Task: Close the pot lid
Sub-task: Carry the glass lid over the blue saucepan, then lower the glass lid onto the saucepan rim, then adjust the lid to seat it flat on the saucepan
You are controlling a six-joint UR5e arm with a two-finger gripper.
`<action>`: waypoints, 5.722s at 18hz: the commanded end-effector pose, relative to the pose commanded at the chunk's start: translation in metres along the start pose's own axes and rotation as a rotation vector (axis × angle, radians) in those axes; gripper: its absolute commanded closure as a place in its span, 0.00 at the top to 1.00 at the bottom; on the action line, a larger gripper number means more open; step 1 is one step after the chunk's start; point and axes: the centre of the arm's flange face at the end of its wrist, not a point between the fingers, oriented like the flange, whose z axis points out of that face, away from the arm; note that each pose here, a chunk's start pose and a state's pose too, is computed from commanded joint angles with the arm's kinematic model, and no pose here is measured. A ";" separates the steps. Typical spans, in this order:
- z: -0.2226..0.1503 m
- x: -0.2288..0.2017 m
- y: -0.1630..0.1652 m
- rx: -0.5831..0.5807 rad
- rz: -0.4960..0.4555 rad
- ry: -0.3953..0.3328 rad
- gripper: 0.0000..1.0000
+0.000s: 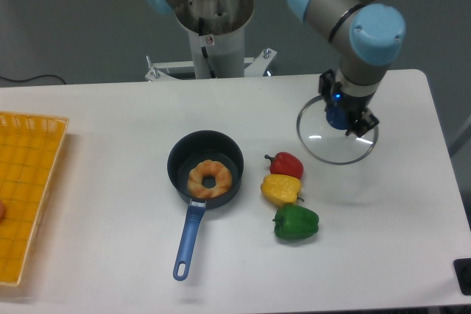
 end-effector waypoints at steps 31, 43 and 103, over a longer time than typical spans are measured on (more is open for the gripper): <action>0.022 0.102 -0.172 0.051 -0.102 0.000 0.53; 0.028 0.112 -0.189 0.049 -0.106 0.013 0.53; 0.052 0.108 -0.200 0.059 -0.117 0.002 0.53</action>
